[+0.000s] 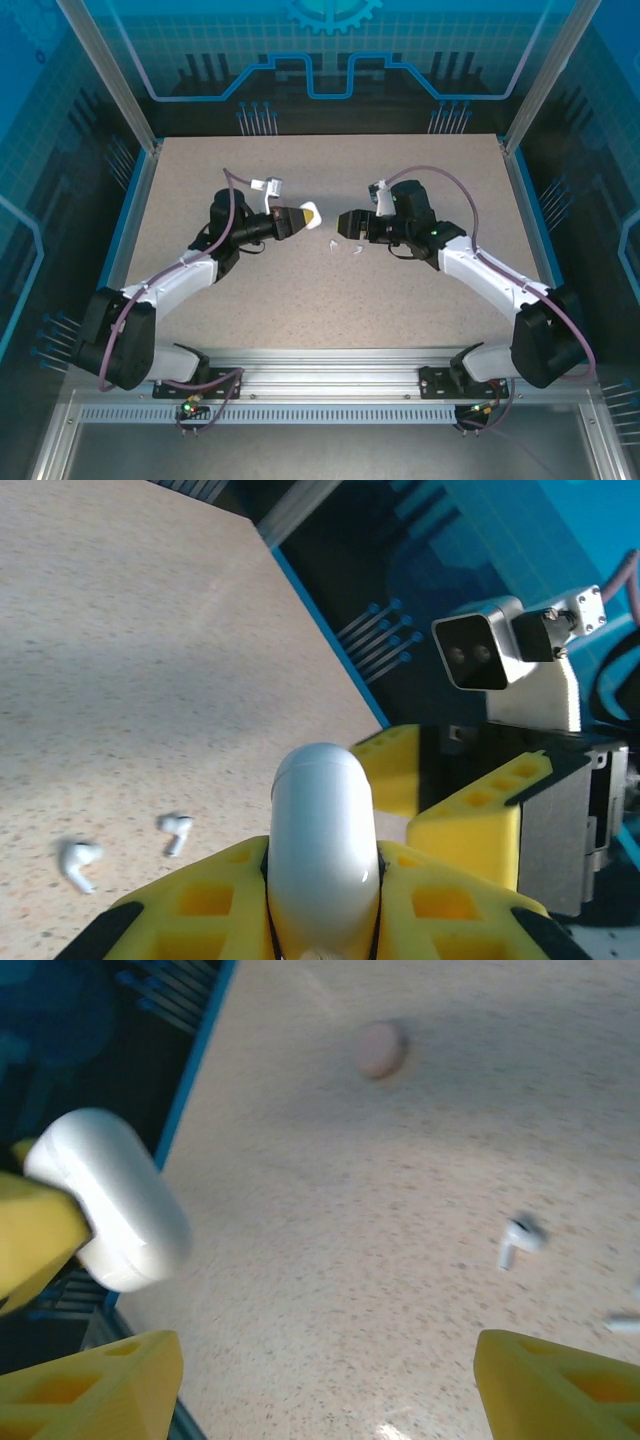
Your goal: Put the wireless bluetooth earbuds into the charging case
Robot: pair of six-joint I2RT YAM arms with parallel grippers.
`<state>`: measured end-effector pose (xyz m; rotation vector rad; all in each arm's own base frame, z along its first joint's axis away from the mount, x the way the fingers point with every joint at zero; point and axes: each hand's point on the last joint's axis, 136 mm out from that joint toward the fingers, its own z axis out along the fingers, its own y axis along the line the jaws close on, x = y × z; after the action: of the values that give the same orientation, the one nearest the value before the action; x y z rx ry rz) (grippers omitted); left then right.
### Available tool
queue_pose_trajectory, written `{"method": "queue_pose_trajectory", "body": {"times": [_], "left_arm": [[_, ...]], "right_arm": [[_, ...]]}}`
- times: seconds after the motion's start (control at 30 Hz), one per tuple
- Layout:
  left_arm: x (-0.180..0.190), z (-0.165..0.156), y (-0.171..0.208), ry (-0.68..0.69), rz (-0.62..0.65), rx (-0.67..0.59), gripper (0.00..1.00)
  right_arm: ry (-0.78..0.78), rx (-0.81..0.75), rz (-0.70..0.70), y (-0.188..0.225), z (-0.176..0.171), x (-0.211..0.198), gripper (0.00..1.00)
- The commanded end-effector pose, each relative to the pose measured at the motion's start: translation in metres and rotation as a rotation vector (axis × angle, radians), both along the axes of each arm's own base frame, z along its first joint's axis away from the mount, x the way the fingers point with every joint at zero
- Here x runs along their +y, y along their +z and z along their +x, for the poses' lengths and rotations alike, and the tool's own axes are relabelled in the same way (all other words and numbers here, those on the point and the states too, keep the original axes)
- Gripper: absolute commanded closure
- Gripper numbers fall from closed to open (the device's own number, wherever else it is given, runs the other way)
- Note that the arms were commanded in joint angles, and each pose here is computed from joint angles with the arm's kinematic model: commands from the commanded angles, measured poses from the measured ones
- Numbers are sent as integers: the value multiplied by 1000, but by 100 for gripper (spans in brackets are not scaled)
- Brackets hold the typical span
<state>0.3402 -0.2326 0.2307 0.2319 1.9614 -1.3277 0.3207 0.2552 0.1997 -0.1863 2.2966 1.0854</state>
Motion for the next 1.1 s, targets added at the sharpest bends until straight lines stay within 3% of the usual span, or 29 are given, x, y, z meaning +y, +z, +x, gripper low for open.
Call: {"method": "queue_pose_trajectory", "body": {"times": [0.0,0.6,0.9,1.07], "left_arm": [[-10,-14,7,-123,-4,6,100],[-15,-18,19,-162,-36,6,100],[-15,-36,38,-202,-66,-33,100],[-12,-43,38,-197,-63,-37,100]], "right_arm": [[168,-185,100,34,-11,17,23],[199,-165,124,24,0,41,27],[17,-41,62,-31,43,12,34],[2,-16,66,-37,37,2,35]]}}
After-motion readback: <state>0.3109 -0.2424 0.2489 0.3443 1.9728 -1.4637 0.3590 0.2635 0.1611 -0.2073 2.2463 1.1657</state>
